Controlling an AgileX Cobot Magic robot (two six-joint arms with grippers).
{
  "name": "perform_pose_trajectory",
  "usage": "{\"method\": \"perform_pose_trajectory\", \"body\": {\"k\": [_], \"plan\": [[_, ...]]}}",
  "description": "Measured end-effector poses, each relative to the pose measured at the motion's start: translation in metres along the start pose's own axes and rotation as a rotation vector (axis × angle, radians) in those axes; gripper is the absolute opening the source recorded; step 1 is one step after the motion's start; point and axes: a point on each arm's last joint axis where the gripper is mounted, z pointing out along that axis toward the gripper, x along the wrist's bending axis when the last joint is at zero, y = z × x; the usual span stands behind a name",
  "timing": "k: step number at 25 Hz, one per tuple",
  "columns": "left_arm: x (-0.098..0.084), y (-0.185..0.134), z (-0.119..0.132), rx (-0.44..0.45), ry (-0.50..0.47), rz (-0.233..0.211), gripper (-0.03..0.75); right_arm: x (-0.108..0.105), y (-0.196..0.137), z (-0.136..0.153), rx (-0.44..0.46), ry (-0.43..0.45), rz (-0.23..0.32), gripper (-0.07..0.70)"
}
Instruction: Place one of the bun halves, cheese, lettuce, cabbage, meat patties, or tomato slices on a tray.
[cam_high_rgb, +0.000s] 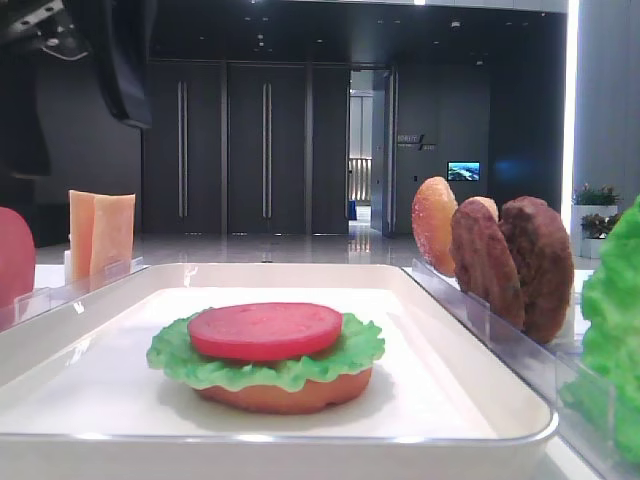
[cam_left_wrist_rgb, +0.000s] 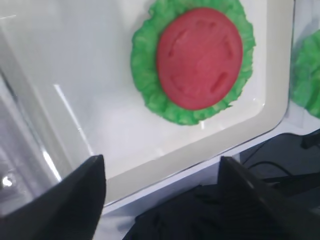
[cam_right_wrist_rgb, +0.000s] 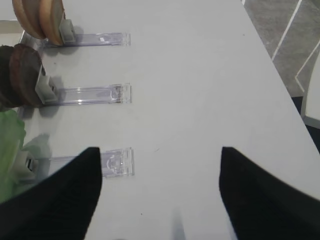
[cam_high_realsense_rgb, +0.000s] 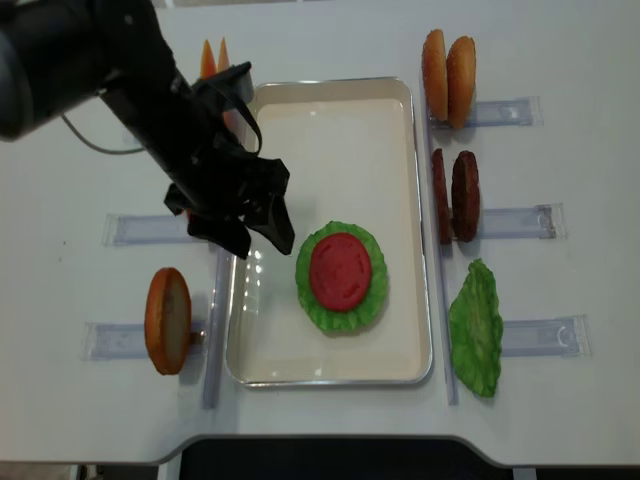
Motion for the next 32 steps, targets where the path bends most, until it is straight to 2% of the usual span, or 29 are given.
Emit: {"method": "perform_pose_trajectory", "body": {"k": [3,9,16,22,25,32], "plan": [[0.0,0.0,-0.017,0.017,0.074,0.016,0.53,0.0,0.0,0.0,0.0,0.001,0.0,0.476],[-0.002,-0.003,-0.044,-0.063,0.14,0.026,0.53,0.0,0.0,0.0,0.0,0.003,0.001,0.476],[0.008,-0.004,-0.053,-0.092,0.223,0.043,0.53,0.0,0.0,0.0,0.0,0.003,0.002,0.476],[0.045,0.0,-0.073,-0.145,0.33,-0.014,0.522,0.0,0.0,0.0,0.0,0.003,0.002,0.476],[0.067,-0.001,-0.087,-0.177,0.383,-0.06,0.498,0.0,0.0,0.0,0.0,0.004,0.002,0.476],[0.12,-0.014,-0.12,-0.24,0.456,-0.22,0.486,0.0,0.0,0.0,0.0,0.004,0.002,0.476]]}}
